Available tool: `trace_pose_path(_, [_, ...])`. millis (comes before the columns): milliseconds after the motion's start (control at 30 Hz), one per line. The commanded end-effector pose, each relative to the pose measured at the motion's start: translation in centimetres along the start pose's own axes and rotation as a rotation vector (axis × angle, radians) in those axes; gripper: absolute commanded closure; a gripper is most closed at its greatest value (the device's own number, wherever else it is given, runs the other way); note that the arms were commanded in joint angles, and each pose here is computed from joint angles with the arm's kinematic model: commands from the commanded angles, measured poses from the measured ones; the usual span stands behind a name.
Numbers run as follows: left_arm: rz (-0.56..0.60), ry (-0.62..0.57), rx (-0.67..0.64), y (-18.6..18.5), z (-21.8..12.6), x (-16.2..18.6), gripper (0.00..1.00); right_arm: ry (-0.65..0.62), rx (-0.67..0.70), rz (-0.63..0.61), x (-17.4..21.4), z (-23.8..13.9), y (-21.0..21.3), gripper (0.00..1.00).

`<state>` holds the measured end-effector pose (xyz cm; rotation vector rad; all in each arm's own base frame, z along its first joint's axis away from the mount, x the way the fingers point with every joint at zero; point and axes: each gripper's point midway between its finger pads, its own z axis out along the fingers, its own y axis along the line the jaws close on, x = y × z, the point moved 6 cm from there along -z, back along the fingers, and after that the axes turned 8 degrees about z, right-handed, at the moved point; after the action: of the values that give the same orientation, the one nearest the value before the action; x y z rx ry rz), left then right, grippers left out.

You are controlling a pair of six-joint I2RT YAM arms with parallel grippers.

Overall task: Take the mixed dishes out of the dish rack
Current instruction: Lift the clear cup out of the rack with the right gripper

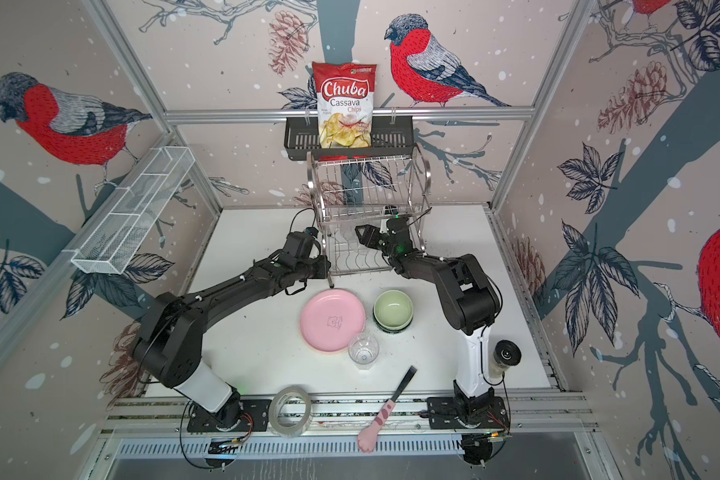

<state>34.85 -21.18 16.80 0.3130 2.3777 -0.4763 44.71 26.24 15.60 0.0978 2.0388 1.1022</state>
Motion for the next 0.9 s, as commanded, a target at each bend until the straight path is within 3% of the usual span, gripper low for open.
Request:
trace_pose_path(0, [-0.075, 0.070, 0.031, -0.1, 0.1, 1.4, 0.86, 0.021, -0.078, 0.067, 0.1, -0.6, 1.2, 0.74])
trace_pose_path(300, [-0.077, 0.062, 0.026, 0.0, -0.1, 1.7, 0.86, -0.009, -0.187, 0.166, 0.0, -3.2, 2.0, 0.74])
trace_pose_path(867, [-0.076, 0.059, 0.009, 0.2, -0.5, 1.7, 0.86, -0.054, -0.238, 0.229, -1.1, -7.4, 1.7, 0.74])
